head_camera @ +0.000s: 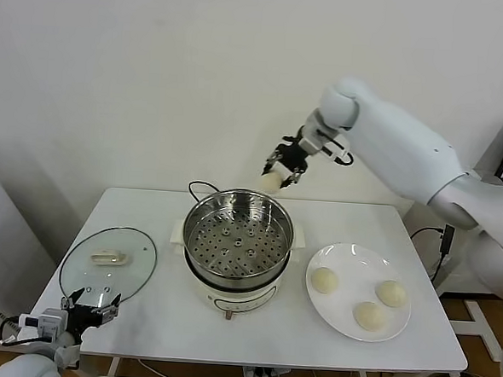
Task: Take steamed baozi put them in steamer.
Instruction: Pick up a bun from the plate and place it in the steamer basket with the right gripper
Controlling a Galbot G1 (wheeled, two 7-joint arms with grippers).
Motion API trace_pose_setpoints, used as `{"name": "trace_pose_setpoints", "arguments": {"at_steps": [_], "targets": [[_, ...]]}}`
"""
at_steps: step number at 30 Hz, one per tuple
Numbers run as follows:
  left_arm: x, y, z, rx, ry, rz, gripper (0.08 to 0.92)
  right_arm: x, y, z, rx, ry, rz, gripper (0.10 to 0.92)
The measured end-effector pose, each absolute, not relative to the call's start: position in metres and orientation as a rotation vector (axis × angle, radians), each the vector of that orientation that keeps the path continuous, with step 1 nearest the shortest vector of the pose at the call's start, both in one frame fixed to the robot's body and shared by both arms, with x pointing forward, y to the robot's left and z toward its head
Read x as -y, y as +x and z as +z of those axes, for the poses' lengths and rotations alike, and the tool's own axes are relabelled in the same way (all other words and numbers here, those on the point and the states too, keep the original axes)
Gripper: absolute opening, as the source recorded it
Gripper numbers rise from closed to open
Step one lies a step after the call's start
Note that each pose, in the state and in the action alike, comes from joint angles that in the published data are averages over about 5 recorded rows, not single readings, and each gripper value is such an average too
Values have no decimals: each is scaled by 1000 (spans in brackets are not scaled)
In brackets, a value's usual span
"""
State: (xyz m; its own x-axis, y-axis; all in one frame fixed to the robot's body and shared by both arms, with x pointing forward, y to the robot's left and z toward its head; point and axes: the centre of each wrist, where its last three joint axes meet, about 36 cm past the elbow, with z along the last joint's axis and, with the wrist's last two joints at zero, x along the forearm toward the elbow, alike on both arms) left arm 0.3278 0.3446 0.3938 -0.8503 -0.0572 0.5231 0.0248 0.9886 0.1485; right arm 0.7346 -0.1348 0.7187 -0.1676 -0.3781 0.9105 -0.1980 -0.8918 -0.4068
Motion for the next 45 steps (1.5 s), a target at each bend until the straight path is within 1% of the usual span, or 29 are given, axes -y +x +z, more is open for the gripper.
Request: {"name": "trace_pose_setpoints", "arguments": {"at_steps": [8, 21, 35, 38, 45], "targets": [[-344, 326, 393, 2579, 24, -196, 823, 105, 728, 693, -470, -1912, -2249, 509], [-344, 327, 391, 2575, 30, -195, 823, 80, 724, 634, -380, -1927, -2290, 509], [-344, 327, 389, 2575, 33, -190, 823, 63, 722, 605, -379, -1933, -2285, 515], [-344, 328, 389, 2576, 33, -189, 823, 60, 721, 602, -378, -1924, -2289, 565], [-342, 327, 389, 2577, 31, -183, 823, 58, 722, 603, -396, -1894, -2293, 764]]}}
